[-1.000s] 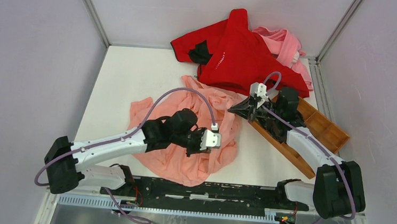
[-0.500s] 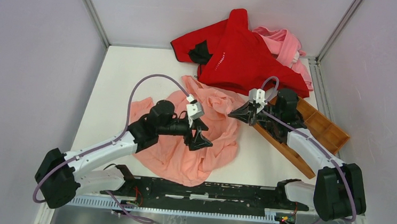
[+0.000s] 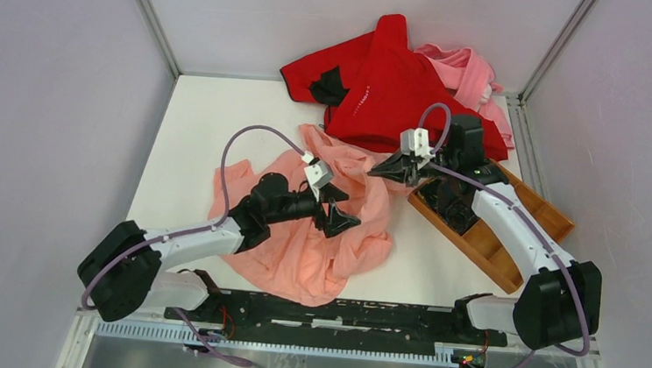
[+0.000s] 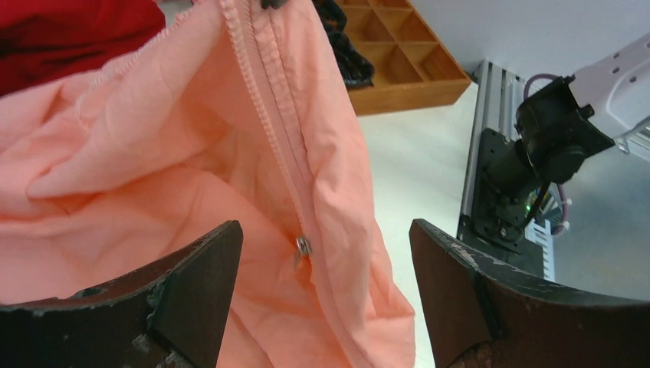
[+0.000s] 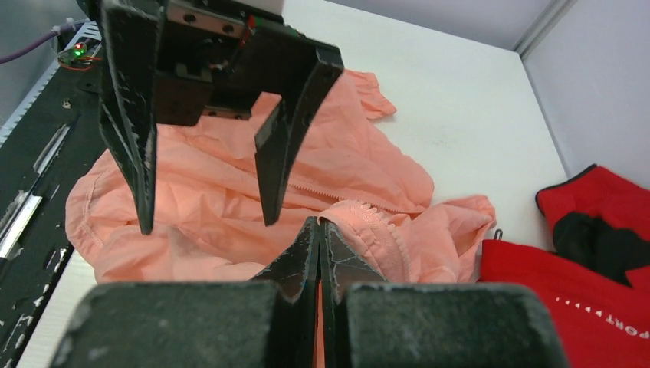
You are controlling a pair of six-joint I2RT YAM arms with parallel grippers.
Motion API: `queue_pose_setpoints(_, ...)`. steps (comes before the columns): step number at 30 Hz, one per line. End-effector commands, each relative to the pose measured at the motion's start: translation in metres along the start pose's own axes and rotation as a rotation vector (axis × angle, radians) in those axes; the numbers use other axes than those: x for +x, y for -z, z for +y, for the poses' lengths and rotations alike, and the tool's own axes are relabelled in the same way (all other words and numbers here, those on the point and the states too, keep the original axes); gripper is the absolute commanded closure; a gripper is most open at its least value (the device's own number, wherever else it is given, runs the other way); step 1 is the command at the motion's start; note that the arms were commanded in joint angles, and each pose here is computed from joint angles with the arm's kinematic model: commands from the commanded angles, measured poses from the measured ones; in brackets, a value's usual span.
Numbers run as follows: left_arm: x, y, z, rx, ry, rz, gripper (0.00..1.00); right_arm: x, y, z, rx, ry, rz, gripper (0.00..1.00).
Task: Zip up the jacket
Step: Adjust the zipper on the jacket.
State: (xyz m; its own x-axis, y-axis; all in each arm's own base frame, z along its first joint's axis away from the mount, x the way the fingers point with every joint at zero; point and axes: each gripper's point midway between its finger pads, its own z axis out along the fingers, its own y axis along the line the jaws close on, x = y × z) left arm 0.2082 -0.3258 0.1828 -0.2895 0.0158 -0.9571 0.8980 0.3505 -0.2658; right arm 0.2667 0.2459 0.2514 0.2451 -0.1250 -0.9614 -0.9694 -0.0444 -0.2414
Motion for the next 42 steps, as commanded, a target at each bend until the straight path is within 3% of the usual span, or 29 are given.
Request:
queue_pose_setpoints(1, -0.044, -0.018, 0.008, 0.006, -0.113, -0.172, 0.13, -0.015, -0.005, 0.009, -0.065, 0.028, -0.009, 1.00)
queue_pose_setpoints(12, -0.054, -0.022, 0.034, 0.053, -0.005, -0.246, 0.16, -0.022, -0.011, 0.014, -0.071, 0.035, -0.011, 0.98)
queue_pose_setpoints(26, -0.045, -0.035, 0.006, 0.340, 0.036, -0.241, 0.28, -0.021, -0.015, 0.015, -0.079, 0.027, -0.007, 0.98)
queue_pose_setpoints(32, -0.046, -0.039, -0.002, 0.419, 0.082, -0.246, 0.51, -0.016, -0.015, 0.012, -0.061, 0.024, 0.011, 0.97)
queue_pose_setpoints(34, -0.048, -0.038, -0.004, 0.430, 0.090, -0.251, 0.65, -0.013, -0.014, 0.008, -0.037, 0.023, 0.032, 0.97)
queue_pose_setpoints(37, -0.051, -0.035, -0.005, 0.423, 0.102, -0.255, 0.96, -0.007, -0.012, 0.000, 0.008, 0.021, 0.070, 0.95)
queue_pose_setpoints(42, -0.054, -0.032, 0.009, 0.286, 0.132, -0.233, 0.98, 0.008, 0.001, -0.018, 0.146, 0.000, 0.163, 0.86)
